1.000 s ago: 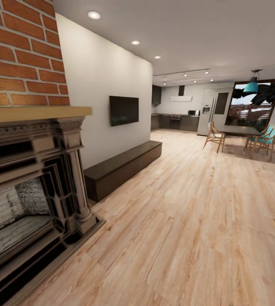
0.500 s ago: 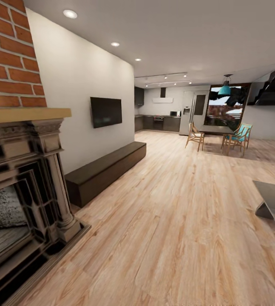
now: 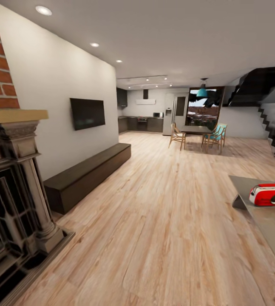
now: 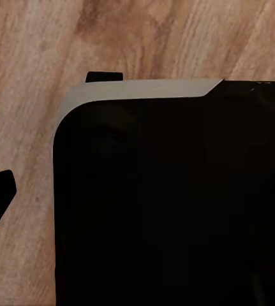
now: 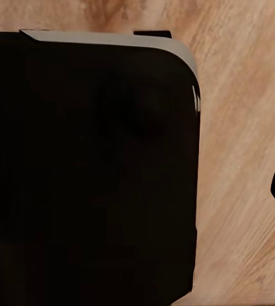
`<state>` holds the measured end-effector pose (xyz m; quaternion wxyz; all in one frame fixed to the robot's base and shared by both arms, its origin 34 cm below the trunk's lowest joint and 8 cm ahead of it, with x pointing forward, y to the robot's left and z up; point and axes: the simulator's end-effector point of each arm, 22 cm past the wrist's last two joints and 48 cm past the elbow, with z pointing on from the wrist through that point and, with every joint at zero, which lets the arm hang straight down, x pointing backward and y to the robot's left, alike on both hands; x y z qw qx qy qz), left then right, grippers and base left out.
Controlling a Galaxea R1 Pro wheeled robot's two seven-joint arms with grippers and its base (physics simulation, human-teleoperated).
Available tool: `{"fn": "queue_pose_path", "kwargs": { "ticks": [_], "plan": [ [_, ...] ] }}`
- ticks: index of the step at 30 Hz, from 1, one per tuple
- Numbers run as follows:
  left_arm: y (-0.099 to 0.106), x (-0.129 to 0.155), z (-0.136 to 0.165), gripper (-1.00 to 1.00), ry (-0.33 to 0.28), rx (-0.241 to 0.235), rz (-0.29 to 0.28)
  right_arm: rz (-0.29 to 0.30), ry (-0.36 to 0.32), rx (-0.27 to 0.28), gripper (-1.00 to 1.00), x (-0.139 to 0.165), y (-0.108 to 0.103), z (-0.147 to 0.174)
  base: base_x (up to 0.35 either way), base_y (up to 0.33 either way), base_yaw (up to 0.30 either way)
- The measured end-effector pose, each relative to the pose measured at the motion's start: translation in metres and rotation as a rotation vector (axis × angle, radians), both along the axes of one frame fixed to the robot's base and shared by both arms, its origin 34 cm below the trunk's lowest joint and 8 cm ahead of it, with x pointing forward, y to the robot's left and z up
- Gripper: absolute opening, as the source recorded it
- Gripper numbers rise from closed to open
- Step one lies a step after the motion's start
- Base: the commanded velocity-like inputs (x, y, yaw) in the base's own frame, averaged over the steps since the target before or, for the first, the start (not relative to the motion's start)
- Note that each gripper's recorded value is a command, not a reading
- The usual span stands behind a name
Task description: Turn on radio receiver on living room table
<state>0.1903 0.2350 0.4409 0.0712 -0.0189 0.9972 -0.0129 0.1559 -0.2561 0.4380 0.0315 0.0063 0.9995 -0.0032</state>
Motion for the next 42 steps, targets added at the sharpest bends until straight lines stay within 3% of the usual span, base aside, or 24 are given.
{"fn": "queue_pose_path", "kwargs": {
  "ticks": [22, 42],
  "plan": [
    [-0.0013, 0.0012, 0.0002, 1.00, -0.003, -0.002, -0.001, 0.008, -0.003, 0.000, 1.00, 0.0012, 0.0001, 0.0001, 0.007, 0.000, -0.273],
    [-0.0038, -0.0011, 0.0000, 1.00, 0.003, -0.005, -0.003, 0.015, -0.003, 0.000, 1.00, 0.0011, 0.0002, 0.0001, 0.304, 0.000, -0.015]
  ]
}}
